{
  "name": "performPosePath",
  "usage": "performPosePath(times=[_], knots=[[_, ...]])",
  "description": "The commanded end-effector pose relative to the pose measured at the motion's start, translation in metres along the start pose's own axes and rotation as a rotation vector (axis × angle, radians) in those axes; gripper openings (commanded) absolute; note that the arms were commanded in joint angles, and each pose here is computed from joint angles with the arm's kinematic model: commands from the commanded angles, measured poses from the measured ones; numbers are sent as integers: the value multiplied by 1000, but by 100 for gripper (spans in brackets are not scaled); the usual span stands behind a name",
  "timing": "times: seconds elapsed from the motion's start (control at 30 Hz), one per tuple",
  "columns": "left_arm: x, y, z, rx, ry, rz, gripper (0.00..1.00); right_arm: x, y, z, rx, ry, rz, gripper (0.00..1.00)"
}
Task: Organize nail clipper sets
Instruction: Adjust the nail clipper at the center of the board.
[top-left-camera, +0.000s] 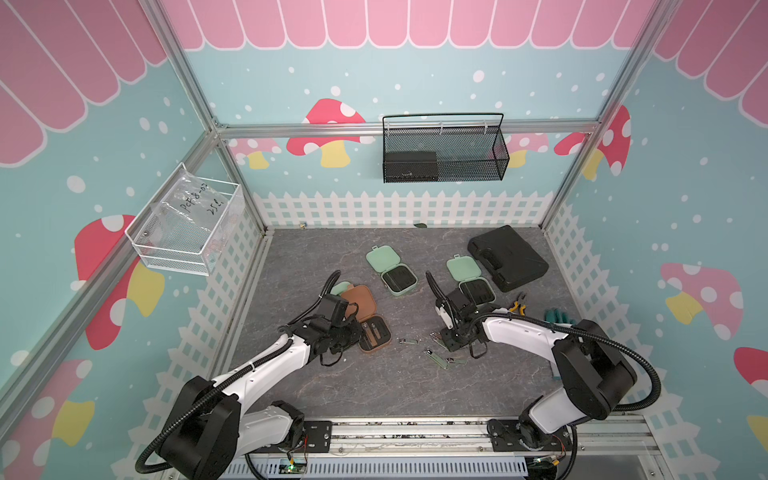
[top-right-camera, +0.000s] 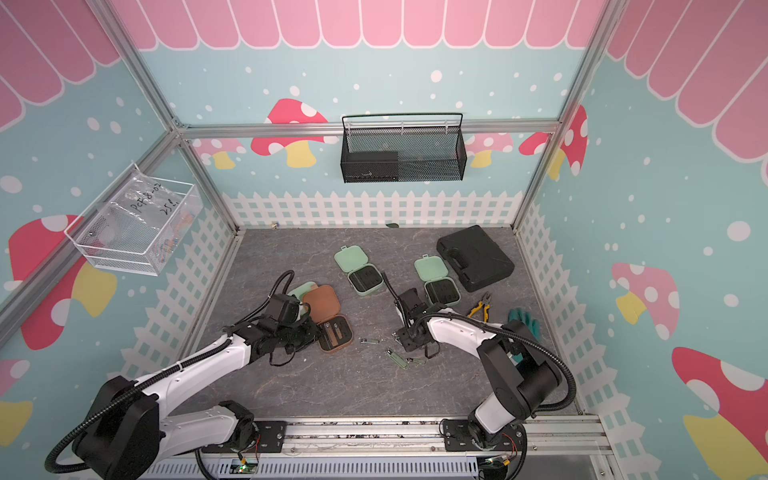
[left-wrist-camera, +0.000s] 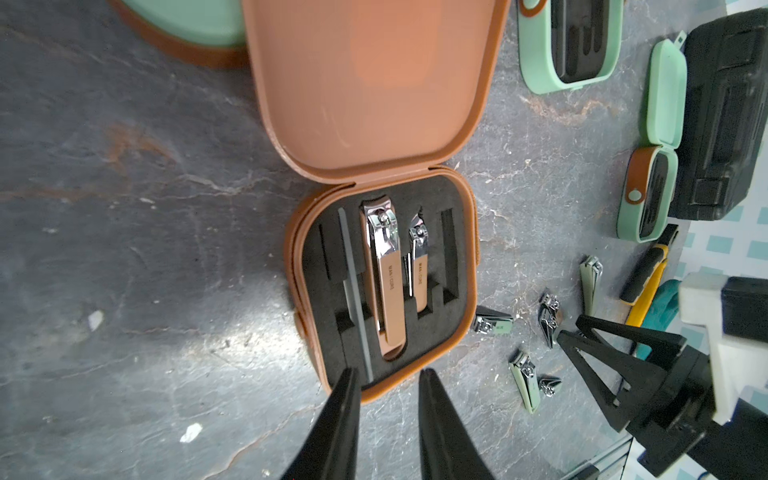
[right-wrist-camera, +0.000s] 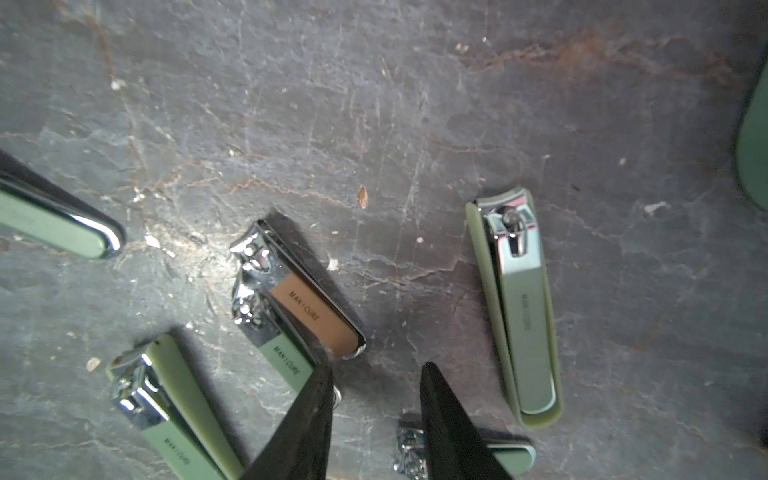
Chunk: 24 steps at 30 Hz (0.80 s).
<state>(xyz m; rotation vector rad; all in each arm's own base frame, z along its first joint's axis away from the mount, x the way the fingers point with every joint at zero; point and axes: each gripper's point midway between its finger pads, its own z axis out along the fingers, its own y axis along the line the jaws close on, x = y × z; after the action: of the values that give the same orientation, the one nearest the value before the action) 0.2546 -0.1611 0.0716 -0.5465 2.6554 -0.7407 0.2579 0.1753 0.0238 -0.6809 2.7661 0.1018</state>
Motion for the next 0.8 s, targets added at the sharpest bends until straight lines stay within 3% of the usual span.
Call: performPosePath(times=[0.0,0.77], knots=[[-8,-8,-3,4,-25,-6,28,10,-1,7,-3,40,3,38],[-6,-4,-1,-9,-20,-6,28,-3,12,28,-62,79,-71,38]])
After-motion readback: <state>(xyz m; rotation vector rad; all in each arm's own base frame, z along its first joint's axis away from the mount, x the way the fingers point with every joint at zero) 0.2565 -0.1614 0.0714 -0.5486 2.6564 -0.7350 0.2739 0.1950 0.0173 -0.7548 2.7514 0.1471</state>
